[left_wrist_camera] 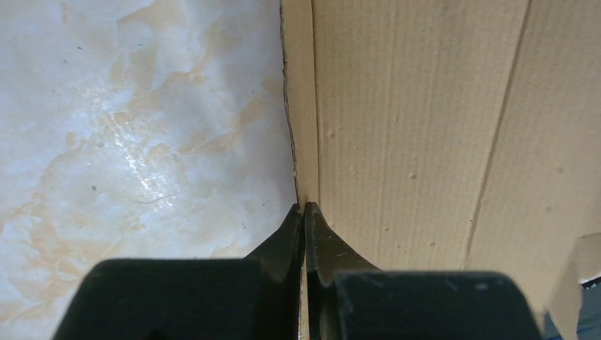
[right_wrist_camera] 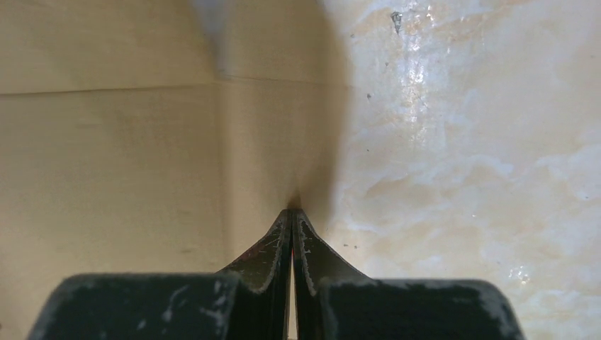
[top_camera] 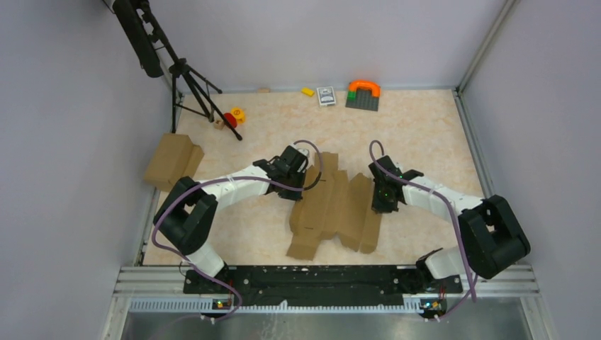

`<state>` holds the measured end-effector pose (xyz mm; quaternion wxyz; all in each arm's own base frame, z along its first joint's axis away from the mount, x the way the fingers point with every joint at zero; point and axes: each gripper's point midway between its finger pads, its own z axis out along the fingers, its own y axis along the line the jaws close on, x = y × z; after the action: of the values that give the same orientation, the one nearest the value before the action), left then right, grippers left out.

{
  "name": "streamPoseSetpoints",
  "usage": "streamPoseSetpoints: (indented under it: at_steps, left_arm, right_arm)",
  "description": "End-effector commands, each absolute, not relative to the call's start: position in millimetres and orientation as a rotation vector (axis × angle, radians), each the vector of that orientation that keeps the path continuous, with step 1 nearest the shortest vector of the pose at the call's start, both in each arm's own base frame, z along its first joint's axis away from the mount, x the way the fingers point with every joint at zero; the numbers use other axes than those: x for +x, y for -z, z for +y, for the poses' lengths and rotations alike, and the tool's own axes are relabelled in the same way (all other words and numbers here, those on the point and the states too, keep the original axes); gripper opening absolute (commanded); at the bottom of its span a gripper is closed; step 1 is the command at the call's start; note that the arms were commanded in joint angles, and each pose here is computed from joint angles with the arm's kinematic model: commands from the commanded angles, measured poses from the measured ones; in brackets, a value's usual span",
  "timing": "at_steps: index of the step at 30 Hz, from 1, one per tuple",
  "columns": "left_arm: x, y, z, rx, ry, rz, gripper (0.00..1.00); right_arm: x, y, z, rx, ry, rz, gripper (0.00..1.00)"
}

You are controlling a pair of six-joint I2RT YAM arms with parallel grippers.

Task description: Fold the paper box

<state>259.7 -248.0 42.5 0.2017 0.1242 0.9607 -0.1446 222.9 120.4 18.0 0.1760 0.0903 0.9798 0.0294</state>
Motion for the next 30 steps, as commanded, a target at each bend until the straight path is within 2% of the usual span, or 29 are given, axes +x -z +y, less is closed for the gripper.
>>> streamPoseSetpoints:
  at_steps: [1,7,11,13,15,18,20,22,26,30]
  left_arm:
    - [265,-45,-236,0.333,0.298,2.682,0.00]
    - [268,-48,-226,0.282,0.247,2.668,0.00]
    - [267,-52,-232,0.295,0.297,2.658,0.00]
    - [266,-52,-235,0.300,0.321,2.657,0.07]
    - [265,-52,-236,0.303,0.333,2.657,0.19]
    - [264,-52,-237,0.305,0.349,2.654,0.31]
    - [266,-51,-236,0.294,0.377,2.654,0.33]
    - [264,-52,-239,0.296,0.431,2.662,0.32]
    - [267,-54,-245,0.335,0.463,2.660,0.22]
    - [267,-55,-251,0.375,0.485,2.669,0.12]
  right_arm:
    - [233,-39,124,0.206,-0.107,2.707,0.00]
    - [236,-51,104,0.265,0.023,2.656,0.00]
    - [235,-50,117,0.199,-0.065,2.677,0.00]
    - [234,-48,120,0.191,-0.090,2.687,0.03]
    - [234,-47,122,0.184,-0.103,2.690,0.05]
    - [234,-50,131,0.147,-0.181,2.678,0.16]
    - [237,-57,139,0.126,-0.244,2.652,0.31]
    - [241,-67,147,0.094,-0.312,2.613,0.41]
    - [263,-100,173,-0.031,-0.465,2.497,0.46]
    - [292,-126,191,-0.140,-0.507,2.415,0.58]
